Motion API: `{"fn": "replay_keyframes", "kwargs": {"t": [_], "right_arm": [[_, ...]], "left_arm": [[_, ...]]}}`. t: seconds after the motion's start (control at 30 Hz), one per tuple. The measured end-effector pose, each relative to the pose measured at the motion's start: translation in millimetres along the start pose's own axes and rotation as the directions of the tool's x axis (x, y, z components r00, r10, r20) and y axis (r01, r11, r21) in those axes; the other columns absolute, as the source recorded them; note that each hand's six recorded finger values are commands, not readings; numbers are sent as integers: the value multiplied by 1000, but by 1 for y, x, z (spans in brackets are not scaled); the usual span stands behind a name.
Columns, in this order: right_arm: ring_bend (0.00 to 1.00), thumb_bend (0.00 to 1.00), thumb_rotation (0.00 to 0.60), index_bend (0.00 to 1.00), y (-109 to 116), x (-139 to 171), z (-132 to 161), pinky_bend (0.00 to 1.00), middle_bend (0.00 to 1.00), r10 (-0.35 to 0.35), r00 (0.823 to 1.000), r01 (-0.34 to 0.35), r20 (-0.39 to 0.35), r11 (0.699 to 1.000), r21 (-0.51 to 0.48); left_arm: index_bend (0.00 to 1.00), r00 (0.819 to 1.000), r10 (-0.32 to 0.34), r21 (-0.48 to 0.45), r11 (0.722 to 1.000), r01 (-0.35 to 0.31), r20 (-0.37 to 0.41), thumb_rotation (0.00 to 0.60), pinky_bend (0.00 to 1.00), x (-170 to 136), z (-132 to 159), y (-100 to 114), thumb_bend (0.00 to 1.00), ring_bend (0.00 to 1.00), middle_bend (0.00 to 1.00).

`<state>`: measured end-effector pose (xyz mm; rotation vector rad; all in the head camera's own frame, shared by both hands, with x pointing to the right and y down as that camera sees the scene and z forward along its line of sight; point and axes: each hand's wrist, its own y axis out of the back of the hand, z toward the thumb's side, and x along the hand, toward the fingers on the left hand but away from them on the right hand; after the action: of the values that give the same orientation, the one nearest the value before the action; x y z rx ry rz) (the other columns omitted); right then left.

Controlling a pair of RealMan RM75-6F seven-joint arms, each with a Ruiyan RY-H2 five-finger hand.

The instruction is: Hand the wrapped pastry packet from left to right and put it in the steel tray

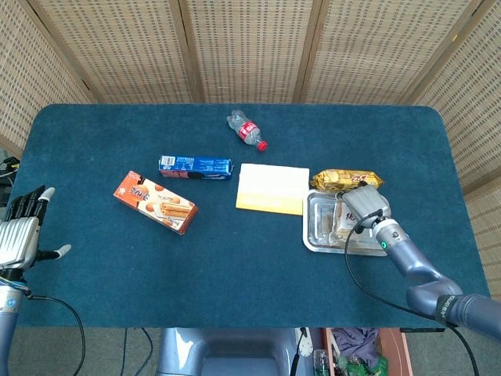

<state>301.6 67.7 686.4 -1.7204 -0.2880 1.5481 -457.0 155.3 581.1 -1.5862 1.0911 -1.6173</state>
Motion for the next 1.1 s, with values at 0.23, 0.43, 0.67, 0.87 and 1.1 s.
{"fn": "replay_keyframes", "kwargs": {"t": [0.23,0.43,0.67,0.87,1.1], "right_arm": [[0,0,600,0,11,9,0,0,0,-34,999,35,15,998,-53],[0,0,600,0,36,39,-4,0,0,-152,988,154,27,985,-83],[0,0,600,0,45,105,-19,0,0,-364,929,369,62,925,-88],[0,0,600,0,21,163,-31,0,0,-481,867,496,130,856,-143],[0,0,600,0,-21,209,-30,0,0,-512,838,541,190,823,-170]], "left_arm": [[0,1000,2,-12,1000,-2,7,600,0,-1,1,2,0,0,0],[0,1000,3,-15,1000,-2,17,600,0,-4,1,2,0,0,0],[0,999,-2,-1,1000,2,48,600,0,-13,5,-1,0,0,0],[0,998,10,-5,1000,-10,70,600,0,-23,7,-2,0,0,0],[0,996,20,-10,1000,-19,83,600,0,-33,2,-1,0,0,0]]}}
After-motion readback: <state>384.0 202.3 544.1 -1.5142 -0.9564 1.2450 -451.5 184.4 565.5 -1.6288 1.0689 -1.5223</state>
